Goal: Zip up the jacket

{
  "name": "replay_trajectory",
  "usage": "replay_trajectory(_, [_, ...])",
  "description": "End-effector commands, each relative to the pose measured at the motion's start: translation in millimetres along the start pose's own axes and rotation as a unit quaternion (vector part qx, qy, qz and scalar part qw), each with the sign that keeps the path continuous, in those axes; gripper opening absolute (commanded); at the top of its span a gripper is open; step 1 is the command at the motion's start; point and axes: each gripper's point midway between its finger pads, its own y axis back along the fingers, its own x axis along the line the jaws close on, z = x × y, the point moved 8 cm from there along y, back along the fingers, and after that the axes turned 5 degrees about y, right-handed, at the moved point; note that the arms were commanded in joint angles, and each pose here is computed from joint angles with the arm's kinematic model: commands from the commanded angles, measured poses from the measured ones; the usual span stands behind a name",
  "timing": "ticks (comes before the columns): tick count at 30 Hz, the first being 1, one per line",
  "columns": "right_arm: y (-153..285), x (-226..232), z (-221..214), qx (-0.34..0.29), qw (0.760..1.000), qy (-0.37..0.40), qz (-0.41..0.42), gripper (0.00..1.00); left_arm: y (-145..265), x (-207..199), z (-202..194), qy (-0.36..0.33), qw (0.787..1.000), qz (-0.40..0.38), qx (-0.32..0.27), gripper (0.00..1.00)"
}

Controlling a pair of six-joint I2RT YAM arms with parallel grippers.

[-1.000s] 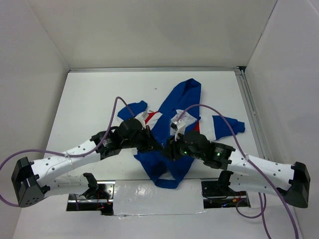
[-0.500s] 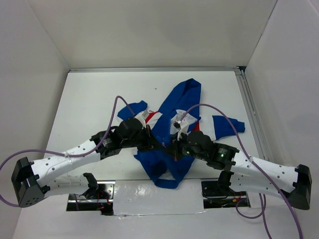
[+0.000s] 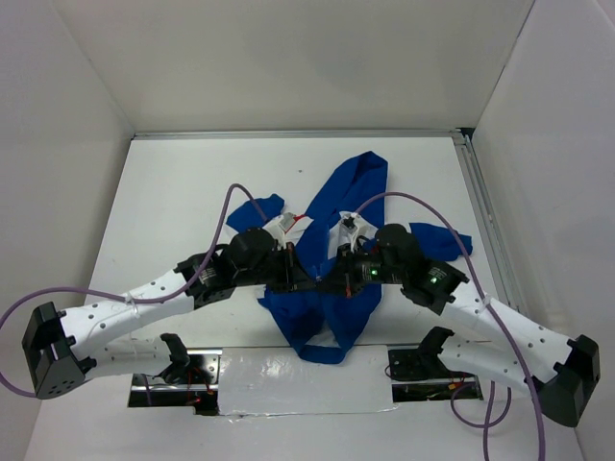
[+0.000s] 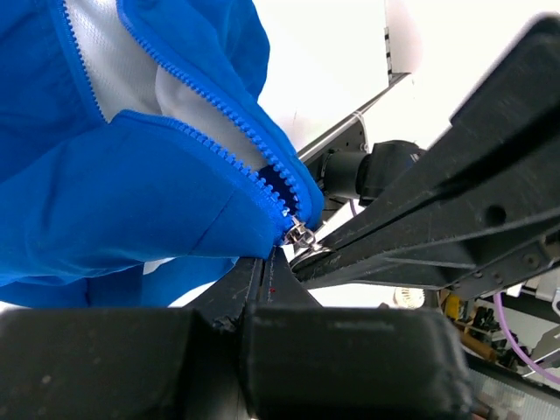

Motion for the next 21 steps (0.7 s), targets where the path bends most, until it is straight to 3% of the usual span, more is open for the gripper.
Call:
replay_trajectory(1, [10.9, 33.2, 30.3, -0.007, 0.991, -0.019, 0.133, 0.0, -5.7, 9.2, -8.8, -0.027, 0.999, 0.022, 0.016, 0.0])
replay_trajectory(5, [17.1, 28.7, 44.5, 0.01, 0.982, -0.08, 0.171, 0.0, -7.3, 16.6, -15.6, -0.02, 0.998, 0.05, 0.026, 0.0])
replay_trajectory(11, [20.0, 12.8, 52.0, 0.021, 0.972, -0.195, 0.131, 0.0, -3.4, 25.6, -24.3, -0.013, 0.998, 0.047, 0.035, 0.0])
replay_trajectory(17, [2.1, -9.8, 52.9, -0.012, 0.95, -0.3, 0.087, 0.0, 0.9, 24.8, -37.2, -0.028, 0.998, 0.032, 0.051, 0.0])
replay_trajectory(21, [-6.9, -19.8, 68.0, -0.063, 0.95, -0.303, 0.048, 0.0, 3.2, 27.0, -51.9, -0.029, 0.995, 0.036, 0.087, 0.0])
